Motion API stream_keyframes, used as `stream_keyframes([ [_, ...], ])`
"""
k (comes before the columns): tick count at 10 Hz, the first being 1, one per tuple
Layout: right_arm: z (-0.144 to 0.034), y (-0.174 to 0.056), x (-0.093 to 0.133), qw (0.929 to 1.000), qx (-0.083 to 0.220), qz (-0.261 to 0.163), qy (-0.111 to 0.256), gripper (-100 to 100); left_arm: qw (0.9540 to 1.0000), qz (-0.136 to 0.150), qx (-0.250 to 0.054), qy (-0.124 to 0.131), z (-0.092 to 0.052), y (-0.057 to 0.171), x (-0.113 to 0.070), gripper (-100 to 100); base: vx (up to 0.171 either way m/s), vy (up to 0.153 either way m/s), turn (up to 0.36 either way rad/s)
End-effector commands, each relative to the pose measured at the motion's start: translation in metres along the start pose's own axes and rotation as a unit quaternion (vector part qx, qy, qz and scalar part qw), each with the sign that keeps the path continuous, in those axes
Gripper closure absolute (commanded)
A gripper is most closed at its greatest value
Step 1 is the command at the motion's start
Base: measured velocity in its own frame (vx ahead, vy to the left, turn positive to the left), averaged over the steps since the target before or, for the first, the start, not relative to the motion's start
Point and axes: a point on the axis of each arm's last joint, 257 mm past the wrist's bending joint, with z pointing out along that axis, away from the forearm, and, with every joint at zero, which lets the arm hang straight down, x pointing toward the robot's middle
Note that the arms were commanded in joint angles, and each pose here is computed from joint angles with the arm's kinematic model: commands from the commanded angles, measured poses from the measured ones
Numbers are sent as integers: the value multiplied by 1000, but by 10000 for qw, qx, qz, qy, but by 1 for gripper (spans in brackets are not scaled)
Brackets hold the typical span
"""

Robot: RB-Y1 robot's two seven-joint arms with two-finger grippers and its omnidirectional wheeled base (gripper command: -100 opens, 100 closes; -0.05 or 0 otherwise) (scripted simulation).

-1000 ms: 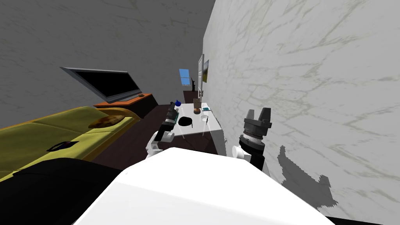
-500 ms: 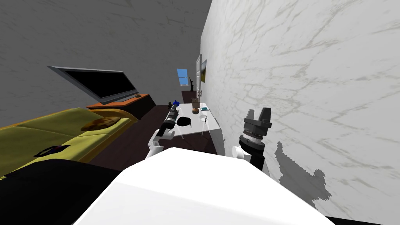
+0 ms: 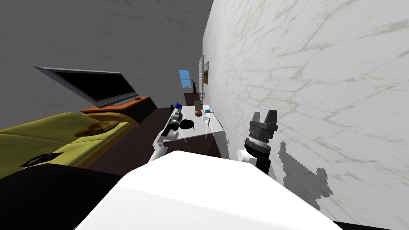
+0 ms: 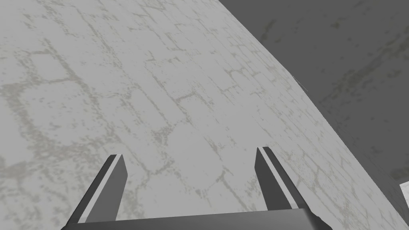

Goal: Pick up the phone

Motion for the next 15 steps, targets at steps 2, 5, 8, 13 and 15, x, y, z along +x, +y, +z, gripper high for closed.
stream_keyframes([
  [2, 0, 0, 0, 10000, 0, 0, 0, 0, 9988, -35, -494, -48, 9, 33, -7, -100, -9, -21, -84],
  [5, 0, 0, 0, 10000, 0, 0, 0, 0, 9958, -76, -905, -79, 14, 57, -12, -100, -6, -17, -61],
  [8, 0, 0, 0, 10000, 0, 0, 0, 0, 9899, -133, -1404, -105, 16, 86, -15, -100, -2, -20, -84],
  [13, 0, 0, 0, 10000, 0, -1, 0, 0, 9774, -289, -2088, -179, 19, 127, -22, -100, 0, -14, -64],
  [15, 0, 0, 0, 10000, 0, -1, 0, 0, 9730, -295, -2283, -161, 14, 136, -21, -100, 2, -13, -31],
])
